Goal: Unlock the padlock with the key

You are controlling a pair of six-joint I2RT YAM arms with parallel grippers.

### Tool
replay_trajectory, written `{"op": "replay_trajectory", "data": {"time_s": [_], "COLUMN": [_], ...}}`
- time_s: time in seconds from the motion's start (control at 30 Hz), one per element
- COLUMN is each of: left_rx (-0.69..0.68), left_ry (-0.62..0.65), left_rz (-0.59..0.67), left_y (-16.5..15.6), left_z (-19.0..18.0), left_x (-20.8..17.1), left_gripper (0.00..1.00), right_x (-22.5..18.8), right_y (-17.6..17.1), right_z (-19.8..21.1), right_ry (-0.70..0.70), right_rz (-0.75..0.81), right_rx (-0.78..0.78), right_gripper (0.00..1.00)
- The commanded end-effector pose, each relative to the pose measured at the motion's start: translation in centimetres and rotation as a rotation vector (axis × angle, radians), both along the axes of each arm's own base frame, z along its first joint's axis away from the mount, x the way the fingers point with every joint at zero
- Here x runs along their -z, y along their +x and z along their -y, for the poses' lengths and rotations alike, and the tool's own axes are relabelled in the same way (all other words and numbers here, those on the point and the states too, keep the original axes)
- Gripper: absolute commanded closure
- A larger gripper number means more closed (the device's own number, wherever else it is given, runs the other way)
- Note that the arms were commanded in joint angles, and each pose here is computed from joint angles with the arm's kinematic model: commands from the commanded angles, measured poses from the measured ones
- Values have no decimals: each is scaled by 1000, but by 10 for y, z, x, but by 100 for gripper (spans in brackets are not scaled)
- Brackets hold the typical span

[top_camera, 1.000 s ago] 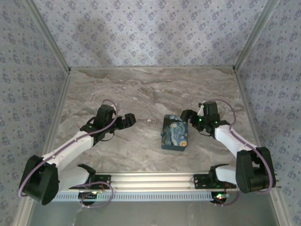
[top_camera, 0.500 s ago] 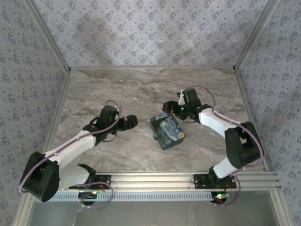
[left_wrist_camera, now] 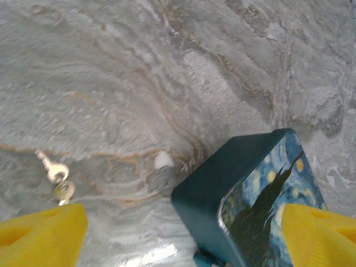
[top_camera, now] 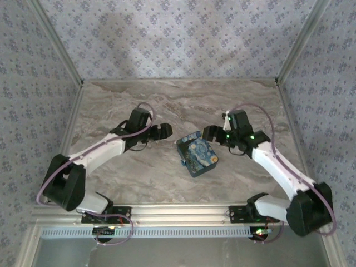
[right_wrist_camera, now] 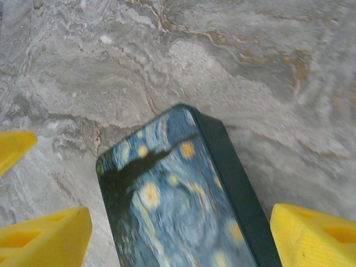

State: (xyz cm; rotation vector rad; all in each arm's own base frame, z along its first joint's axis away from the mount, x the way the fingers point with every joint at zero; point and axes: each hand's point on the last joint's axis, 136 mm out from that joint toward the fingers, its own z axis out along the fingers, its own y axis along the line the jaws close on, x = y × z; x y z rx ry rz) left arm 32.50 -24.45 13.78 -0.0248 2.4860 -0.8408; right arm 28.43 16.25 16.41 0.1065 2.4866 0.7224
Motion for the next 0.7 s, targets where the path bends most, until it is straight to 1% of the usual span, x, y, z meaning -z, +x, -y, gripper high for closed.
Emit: {"op": "replay_trajectory", "data": {"time_s": [0.0, 0.23, 0.33, 0.53, 0.67], "left_rx": [94, 181, 221, 333, 382], "left_ry": [3, 2, 4, -3, 0], "left_rz": [-17, -52, -72, -124, -165], "left_y": [4, 24, 30, 26, 19], "left_z": [19, 49, 63, 98, 112], "left_x": [-5, -2, 3, 18, 30], "left_gripper": [11, 13, 14, 19, 22], "right_x": [27, 50, 64, 71, 72], "right_y": [-36, -88, -102, -98, -92], "right_z": [20, 26, 21, -1, -8], "right_ry": [-31, 52, 79, 189, 196], "right_rz": [-120, -217, -260, -243, -233], "right_rx": [61, 113, 110, 91, 77], "right_gripper": [15, 18, 20, 25, 28]}}
